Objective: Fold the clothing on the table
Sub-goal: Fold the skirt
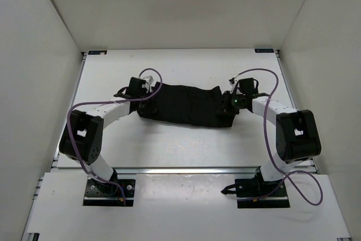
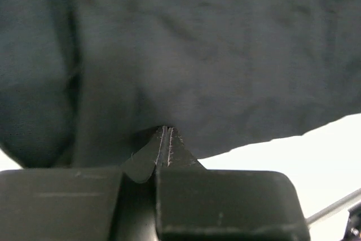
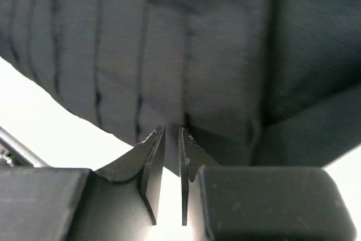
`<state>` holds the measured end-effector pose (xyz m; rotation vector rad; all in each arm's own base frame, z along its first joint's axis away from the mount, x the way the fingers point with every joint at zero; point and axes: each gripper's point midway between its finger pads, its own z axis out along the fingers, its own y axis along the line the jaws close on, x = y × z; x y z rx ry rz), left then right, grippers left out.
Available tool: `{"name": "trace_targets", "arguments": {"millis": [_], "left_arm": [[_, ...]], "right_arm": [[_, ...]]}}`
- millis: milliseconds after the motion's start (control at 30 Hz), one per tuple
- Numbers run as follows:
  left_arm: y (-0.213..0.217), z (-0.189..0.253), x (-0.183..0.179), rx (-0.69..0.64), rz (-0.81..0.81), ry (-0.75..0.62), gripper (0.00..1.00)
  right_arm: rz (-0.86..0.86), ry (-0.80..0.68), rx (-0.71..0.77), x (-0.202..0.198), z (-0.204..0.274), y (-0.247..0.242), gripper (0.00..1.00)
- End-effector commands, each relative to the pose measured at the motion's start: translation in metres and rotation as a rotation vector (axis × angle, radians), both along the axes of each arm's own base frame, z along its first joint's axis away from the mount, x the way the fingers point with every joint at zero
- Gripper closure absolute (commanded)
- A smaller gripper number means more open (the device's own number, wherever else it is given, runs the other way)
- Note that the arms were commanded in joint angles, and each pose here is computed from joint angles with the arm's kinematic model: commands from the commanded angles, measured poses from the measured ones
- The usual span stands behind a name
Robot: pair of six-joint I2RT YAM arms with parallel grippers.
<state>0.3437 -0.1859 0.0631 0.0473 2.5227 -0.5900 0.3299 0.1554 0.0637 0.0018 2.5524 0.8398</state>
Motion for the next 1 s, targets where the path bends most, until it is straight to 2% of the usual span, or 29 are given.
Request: {"name": "trace_targets", "arguments": {"millis": [0, 133, 233, 300, 333, 367, 467, 767, 867, 967], "left_arm": [[0.019, 0.013, 0.023, 0.002, 0.082, -0.083, 1.00], [0.037, 0.008, 0.030, 0.054, 0.102, -0.063, 1.00], [0.036, 0.013, 0.030, 0.118, 0.069, -0.065, 1.00], [0.034, 0.026, 0.036, 0.164, 0.062, -0.109, 1.00], [0.036, 0.036, 0.038, 0.195, 0.068, -0.147, 1.00], [0.035, 0.040, 0.040, 0.195, 0.071, -0.162, 1.00], [0.053, 0.037, 0.050, 0.261, 0.146, -0.154, 0.99], [0.070, 0.010, 0.045, 0.337, 0.187, -0.098, 1.00], [0.073, -0.003, 0.042, 0.364, 0.182, -0.049, 1.00], [0.076, -0.012, 0.039, 0.350, 0.194, -0.014, 1.00]], "right_arm": [[-0.053, -0.050, -0.038, 0.014, -0.001, -0.016, 0.87], [-0.097, -0.024, -0.045, 0.019, -0.001, -0.038, 0.88], [-0.120, -0.067, -0.071, 0.032, 0.025, -0.050, 0.81], [-0.143, -0.083, -0.107, 0.035, 0.038, -0.056, 0.47], [-0.157, -0.090, -0.130, 0.033, 0.042, -0.059, 0.42], [-0.166, -0.066, -0.132, 0.026, 0.038, -0.060, 0.31], [-0.187, -0.033, -0.166, 0.015, 0.023, -0.065, 0.21], [-0.150, 0.090, -0.199, -0.007, -0.020, -0.056, 0.18], [-0.144, 0.091, -0.194, -0.003, -0.025, -0.053, 0.21], [-0.145, 0.090, -0.184, -0.001, -0.027, -0.051, 0.30]]}}
